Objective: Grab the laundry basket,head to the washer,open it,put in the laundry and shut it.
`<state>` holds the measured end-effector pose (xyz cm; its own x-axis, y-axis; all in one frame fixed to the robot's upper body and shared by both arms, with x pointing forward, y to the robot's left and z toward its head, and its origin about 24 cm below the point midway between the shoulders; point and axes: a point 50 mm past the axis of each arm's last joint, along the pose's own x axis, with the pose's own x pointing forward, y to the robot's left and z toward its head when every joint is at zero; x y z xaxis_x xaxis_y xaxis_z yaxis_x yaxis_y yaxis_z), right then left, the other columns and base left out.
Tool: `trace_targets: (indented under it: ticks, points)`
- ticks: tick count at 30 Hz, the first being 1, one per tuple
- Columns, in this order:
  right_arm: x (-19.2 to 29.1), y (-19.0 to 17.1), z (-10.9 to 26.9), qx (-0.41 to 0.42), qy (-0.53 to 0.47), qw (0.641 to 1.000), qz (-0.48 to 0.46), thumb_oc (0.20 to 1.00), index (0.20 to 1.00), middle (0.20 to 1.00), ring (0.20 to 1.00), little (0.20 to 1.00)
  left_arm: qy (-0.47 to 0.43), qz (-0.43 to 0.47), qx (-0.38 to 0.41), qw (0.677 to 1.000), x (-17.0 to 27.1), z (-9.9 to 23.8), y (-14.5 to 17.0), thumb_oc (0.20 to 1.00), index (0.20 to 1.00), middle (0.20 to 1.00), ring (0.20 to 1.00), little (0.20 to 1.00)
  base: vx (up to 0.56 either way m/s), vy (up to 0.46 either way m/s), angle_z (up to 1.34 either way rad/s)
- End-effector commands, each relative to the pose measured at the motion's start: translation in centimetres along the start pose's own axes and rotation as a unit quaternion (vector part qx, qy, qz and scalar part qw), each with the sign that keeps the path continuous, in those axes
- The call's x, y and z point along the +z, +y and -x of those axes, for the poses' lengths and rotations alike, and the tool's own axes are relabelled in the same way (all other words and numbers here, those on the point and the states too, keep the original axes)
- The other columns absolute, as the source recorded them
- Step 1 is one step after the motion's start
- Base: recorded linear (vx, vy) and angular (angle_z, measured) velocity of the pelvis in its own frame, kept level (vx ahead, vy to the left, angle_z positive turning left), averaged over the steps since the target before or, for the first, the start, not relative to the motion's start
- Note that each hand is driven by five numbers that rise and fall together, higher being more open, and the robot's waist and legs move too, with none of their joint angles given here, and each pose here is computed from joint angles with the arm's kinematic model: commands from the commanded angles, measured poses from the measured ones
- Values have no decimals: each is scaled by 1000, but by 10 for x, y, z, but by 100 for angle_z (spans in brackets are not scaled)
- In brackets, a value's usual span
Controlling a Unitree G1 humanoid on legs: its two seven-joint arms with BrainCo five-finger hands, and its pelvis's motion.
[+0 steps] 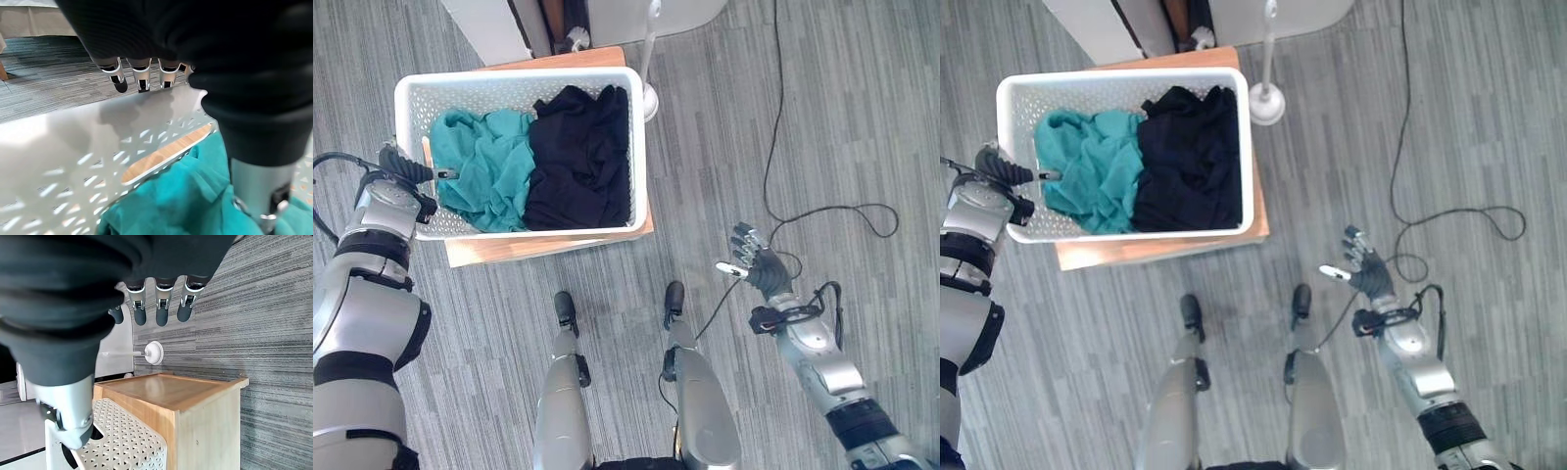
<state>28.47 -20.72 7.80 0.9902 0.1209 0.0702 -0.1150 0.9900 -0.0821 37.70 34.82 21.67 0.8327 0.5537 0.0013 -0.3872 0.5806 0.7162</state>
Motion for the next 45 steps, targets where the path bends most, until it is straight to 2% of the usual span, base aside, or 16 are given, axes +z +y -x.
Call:
trace_targets:
  ticks: [1,6,11,21,23,26,34,45]
  points:
    - [55,-2,3,-3,-131,991,-10,1000,1000,1000,1000,1000,29,-15,36,999,-16,-1,13,1000,1000,1000,1000,1000,0,0,0]
    - [90,-4,-5,-24,-202,979,18,1000,1000,1000,1000,1000,35,-6,23,999,-18,1,-3,1000,1000,1000,1000,1000,-2,4,-1]
    - [105,2,-20,-38,-223,973,45,1000,1000,1000,1000,1000,23,6,9,1000,-9,2,-21,1000,1000,1000,1000,1000,0,0,0]
    - [89,0,-33,-65,-173,978,96,1000,1000,1000,1000,1000,25,21,-8,999,-9,5,-36,1000,1000,1000,1000,1000,0,0,0]
    - [79,-5,-45,-114,-132,975,139,1000,1000,1000,1000,1000,23,34,-20,999,-4,7,-48,1000,1000,1000,1000,1000,13,37,2]
    - [79,0,-53,-130,-124,971,156,1000,1000,1000,1000,1000,22,46,-37,998,-1,11,-62,1000,1000,1000,1000,1000,12,33,8]
    - [83,27,-76,-120,-114,980,106,1000,1000,1000,1000,1000,12,63,-62,996,8,16,-83,1000,1000,1000,1000,1000,5,35,3]
    - [84,35,-84,-106,-105,985,84,1000,1000,1000,1000,1000,16,70,-82,994,4,22,-100,1000,1000,1000,1000,1000,2,16,1]
